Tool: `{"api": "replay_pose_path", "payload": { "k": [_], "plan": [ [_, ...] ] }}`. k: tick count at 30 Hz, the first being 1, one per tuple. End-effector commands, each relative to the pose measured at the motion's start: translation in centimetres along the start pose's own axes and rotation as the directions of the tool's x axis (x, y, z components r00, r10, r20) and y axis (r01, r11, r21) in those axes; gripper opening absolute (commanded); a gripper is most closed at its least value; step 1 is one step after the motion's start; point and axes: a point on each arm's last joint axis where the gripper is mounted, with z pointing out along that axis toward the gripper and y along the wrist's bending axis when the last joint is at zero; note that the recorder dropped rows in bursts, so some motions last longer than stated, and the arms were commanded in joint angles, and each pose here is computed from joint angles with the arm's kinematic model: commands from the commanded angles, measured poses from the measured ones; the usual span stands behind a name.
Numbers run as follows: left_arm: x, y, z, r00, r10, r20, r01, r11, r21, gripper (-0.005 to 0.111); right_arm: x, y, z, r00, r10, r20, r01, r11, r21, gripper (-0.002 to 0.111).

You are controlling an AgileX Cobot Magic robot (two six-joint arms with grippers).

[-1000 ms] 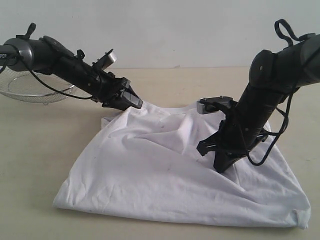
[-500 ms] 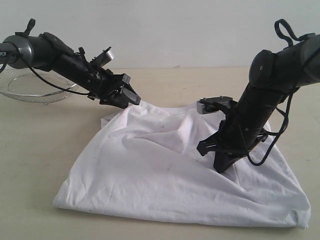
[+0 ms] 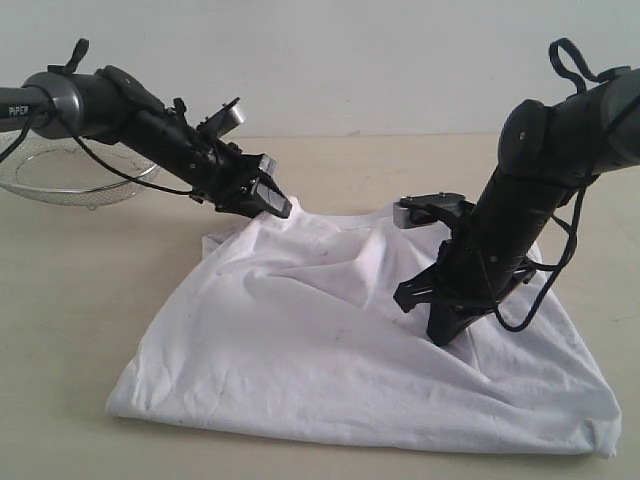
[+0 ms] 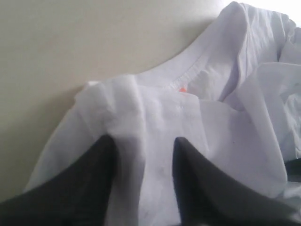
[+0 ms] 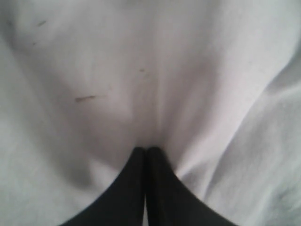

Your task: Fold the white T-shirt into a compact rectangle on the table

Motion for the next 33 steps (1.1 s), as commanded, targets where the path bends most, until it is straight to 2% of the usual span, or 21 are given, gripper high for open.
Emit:
{"api": "replay_pose_path", "payload": {
  "k": [1, 4, 9, 12, 19, 24, 33],
  "plan": [
    [0.1, -0.2, 0.4, 0.996, 0.075, -0.038, -0.078, 0.995, -0.063, 0.005, 0.8, -0.4, 1.3, 0.999, -0.016, -0.052, 0.016, 1.000, 0.003, 0.000],
    [-0.2, -0.7, -0.2, 0.995, 0.091, -0.033, -0.093, 0.994, -0.065, 0.005, 0.7, -0.4, 1.3, 0.999, -0.016, -0.047, 0.016, 1.000, 0.005, 0.000],
    [-2.0, -3.9, -4.1, 0.982, 0.185, 0.025, -0.182, 0.979, -0.097, 0.005, 0.7, -0.4, 1.3, 0.999, -0.016, -0.044, 0.016, 1.000, 0.007, 0.000],
    [-2.4, -4.9, -5.5, 0.984, 0.176, 0.041, -0.169, 0.978, -0.126, 0.005, 0.8, -0.3, 1.3, 0.998, -0.016, -0.055, 0.016, 1.000, 0.001, 0.000],
    [-1.6, -3.3, -6.1, 0.993, 0.100, -0.069, -0.117, 0.946, -0.303, 0.005, 0.8, -0.3, 1.3, 0.998, -0.016, -0.055, 0.016, 1.000, 0.001, 0.000],
    [-1.4, -2.3, -6.9, 0.997, 0.055, -0.058, -0.071, 0.942, -0.329, 0.005, 0.8, -0.3, 1.3, 0.998, -0.026, -0.055, 0.026, 1.000, 0.000, 0.000],
    [0.3, 1.3, -8.9, 0.992, -0.114, -0.055, 0.085, 0.922, -0.377, 0.005, 0.8, -0.3, 1.3, 0.998, -0.028, -0.055, 0.028, 1.000, 0.000, 0.000]
  ]
}}
